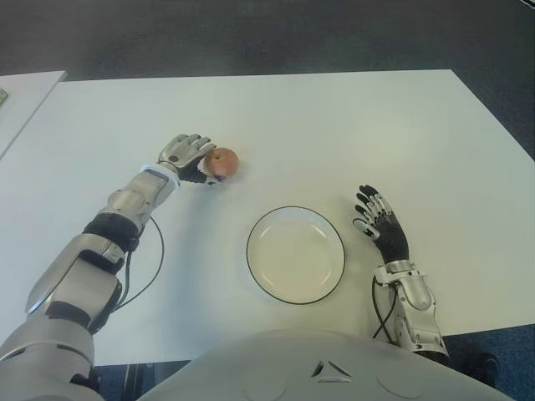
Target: Put the apples into the plate.
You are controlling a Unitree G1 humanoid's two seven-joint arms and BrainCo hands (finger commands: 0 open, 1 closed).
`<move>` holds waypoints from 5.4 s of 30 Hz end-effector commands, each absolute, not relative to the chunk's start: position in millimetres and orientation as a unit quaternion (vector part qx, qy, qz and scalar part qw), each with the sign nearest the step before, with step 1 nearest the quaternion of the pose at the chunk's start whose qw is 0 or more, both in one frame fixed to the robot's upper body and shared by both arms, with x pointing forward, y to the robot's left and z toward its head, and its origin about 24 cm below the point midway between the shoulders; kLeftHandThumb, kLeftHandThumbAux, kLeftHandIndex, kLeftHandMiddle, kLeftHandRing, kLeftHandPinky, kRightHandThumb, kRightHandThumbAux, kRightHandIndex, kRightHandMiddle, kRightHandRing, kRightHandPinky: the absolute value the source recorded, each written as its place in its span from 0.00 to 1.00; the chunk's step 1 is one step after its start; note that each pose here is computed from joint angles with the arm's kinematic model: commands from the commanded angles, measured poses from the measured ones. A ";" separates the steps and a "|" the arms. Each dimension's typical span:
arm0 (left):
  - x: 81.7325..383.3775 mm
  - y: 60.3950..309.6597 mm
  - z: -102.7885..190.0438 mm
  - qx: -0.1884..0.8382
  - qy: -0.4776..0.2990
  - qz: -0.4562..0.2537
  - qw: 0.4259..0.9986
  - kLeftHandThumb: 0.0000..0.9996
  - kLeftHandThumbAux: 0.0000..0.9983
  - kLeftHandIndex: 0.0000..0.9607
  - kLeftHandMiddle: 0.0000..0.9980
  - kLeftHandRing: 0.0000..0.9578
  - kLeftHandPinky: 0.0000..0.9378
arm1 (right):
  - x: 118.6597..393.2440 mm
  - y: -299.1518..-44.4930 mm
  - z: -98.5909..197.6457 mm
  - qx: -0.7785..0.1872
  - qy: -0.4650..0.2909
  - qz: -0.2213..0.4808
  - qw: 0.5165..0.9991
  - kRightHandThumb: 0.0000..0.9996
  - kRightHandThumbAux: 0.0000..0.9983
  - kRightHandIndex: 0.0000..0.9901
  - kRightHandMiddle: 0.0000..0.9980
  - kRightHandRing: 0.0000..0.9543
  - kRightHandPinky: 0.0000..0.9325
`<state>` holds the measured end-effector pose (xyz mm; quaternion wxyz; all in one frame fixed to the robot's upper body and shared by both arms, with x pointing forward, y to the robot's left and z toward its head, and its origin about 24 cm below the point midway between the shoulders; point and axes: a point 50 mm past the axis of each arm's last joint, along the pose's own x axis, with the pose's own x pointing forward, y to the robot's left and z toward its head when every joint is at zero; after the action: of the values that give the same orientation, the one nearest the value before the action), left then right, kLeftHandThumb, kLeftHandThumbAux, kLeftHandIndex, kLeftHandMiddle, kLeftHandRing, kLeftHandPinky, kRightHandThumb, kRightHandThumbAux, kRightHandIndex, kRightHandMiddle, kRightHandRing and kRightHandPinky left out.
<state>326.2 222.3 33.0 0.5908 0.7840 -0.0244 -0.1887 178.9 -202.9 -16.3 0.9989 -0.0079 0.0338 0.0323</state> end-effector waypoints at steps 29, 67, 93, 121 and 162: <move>328.8 213.4 32.4 0.753 -0.067 -0.163 0.634 0.33 0.24 0.00 0.00 0.00 0.00 | 168.1 -203.8 -45.2 0.004 0.106 0.026 0.994 0.16 0.62 0.09 0.07 0.06 0.13; 331.5 207.4 6.1 0.767 -0.030 -0.212 0.604 0.71 0.69 0.46 0.75 0.76 0.79 | 165.2 -206.7 -41.3 0.014 0.103 0.018 0.994 0.17 0.62 0.09 0.09 0.08 0.13; 331.5 207.2 4.2 0.756 -0.006 -0.235 0.611 0.73 0.70 0.46 0.84 0.87 0.90 | 167.1 -209.8 -38.6 0.015 0.094 0.016 0.995 0.20 0.63 0.10 0.12 0.10 0.15; 350.7 189.7 93.3 0.705 -0.160 -0.118 0.681 0.72 0.70 0.46 0.81 0.83 0.84 | 165.8 -210.7 -44.1 0.013 0.112 0.010 0.994 0.18 0.61 0.11 0.11 0.09 0.13; 245.6 98.4 122.6 0.614 -0.291 -0.211 0.703 0.73 0.70 0.46 0.82 0.83 0.84 | 165.3 -209.0 -61.3 0.001 0.152 0.002 0.988 0.12 0.63 0.09 0.10 0.09 0.15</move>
<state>269.3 118.3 134.3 0.7072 0.6305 -0.2822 -0.1505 196.1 -209.9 -18.9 0.9992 -0.0245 0.0268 0.0148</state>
